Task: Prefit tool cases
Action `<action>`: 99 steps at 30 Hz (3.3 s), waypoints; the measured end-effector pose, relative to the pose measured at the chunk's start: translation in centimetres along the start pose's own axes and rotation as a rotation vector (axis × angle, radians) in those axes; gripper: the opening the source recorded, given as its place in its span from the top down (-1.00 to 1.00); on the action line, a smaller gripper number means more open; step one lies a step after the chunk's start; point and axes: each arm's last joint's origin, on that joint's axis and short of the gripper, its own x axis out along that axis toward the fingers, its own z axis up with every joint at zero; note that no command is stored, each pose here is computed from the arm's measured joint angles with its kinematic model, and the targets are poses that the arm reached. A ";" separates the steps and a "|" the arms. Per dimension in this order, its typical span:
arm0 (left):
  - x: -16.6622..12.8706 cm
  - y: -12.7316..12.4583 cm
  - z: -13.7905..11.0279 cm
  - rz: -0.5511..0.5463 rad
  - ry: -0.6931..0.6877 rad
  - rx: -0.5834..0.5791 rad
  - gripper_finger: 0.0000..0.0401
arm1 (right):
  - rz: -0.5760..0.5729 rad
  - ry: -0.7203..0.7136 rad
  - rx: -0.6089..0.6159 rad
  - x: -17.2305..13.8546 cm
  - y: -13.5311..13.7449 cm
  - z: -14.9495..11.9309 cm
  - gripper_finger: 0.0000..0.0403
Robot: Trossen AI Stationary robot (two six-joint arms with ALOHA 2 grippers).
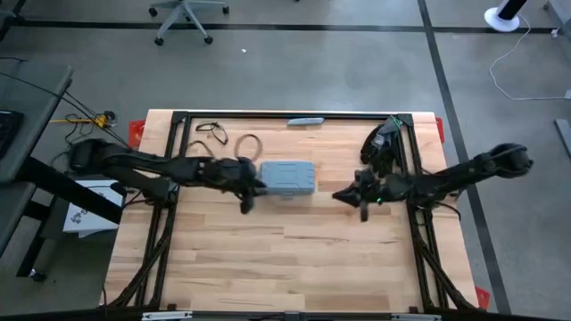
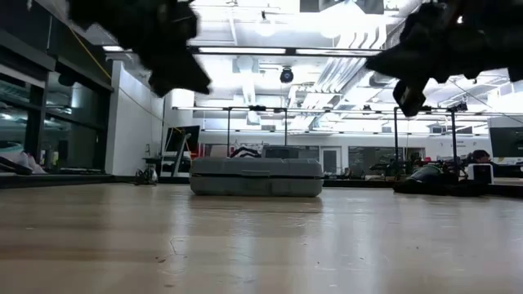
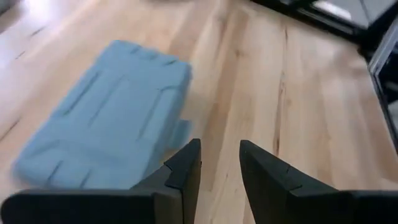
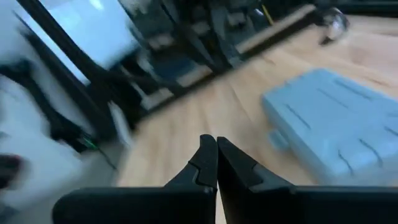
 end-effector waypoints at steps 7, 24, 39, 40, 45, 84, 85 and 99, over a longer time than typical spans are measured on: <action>-3.4 4.8 -4.2 -0.082 -0.042 -0.277 0.50 | 0.218 -0.006 0.219 -2.4 -2.5 0.7 1.00; -3.6 9.2 -12.7 -0.256 -0.131 -0.572 0.50 | 0.133 -0.227 0.340 -3.9 -4.9 0.8 1.00; -5.9 8.2 -10.4 -0.457 -0.358 -0.540 0.50 | 0.270 -0.498 0.235 -5.4 -1.1 1.9 1.00; -6.2 8.1 -10.4 -0.463 -0.365 -0.538 0.50 | 0.232 -0.478 0.243 -5.4 -1.1 1.6 1.00; -7.2 8.0 -11.1 -0.446 -0.352 -0.527 0.50 | 0.144 -0.454 0.251 -6.2 -0.5 0.8 1.00; -9.8 7.2 -11.9 -0.620 -0.390 -0.392 0.50 | 0.351 0.087 0.454 -9.8 0.6 -3.6 1.00; -9.8 7.1 -11.9 -0.631 -0.381 -0.396 0.50 | 0.361 0.113 0.470 -9.8 0.7 -3.7 1.00; -9.8 7.1 -12.0 -0.656 -0.358 -0.406 0.50 | 0.387 0.104 0.261 -9.8 0.8 -3.8 1.00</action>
